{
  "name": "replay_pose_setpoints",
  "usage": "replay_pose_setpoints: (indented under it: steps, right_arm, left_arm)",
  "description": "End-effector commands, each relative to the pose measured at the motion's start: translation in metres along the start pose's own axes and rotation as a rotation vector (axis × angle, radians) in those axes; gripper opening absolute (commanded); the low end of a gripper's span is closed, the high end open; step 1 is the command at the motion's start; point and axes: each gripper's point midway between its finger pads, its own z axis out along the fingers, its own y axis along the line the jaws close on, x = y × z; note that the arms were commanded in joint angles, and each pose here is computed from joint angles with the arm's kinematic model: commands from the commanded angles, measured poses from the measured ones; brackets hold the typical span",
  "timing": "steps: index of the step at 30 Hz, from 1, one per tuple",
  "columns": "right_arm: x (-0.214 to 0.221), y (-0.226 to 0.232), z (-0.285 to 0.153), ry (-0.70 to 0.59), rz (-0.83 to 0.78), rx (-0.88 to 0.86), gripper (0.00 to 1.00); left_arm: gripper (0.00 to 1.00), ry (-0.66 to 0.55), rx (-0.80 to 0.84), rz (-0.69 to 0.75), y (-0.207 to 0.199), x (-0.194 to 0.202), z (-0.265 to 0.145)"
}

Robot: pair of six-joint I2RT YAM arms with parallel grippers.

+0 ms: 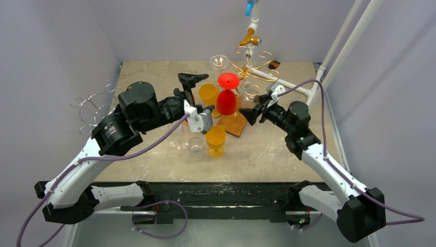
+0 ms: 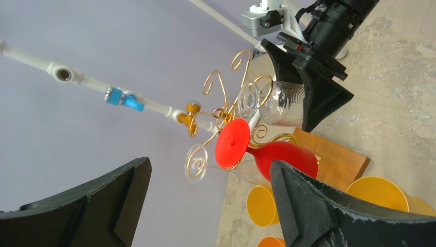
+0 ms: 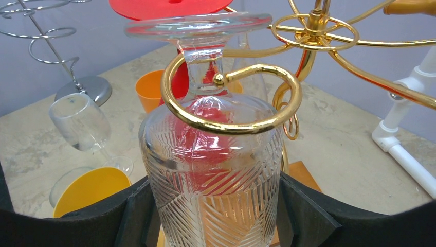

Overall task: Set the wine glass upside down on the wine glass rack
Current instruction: Turn the wine glass upside down at the wine rack.

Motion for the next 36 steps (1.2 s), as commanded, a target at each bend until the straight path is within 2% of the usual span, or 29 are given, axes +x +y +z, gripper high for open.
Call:
replay_pose_setpoints:
  steps: [1, 15, 36]
  right_arm:
    - [-0.053, 0.001, -0.005, -0.214, -0.117, 0.004, 0.16]
    - [-0.058, 0.006, -0.009, -0.314, -0.148, -0.012, 0.18]
    - [-0.039, 0.000, -0.012, -0.372, -0.049, 0.028, 0.17]
  left_arm:
    - [0.93, 0.004, -0.042, -0.021, 0.008, -0.001, -0.003]
    - [0.93, 0.006, -0.038, -0.019, 0.008, 0.000, 0.003]
    - [0.93, 0.014, -0.031, -0.012, 0.007, 0.003, 0.010]
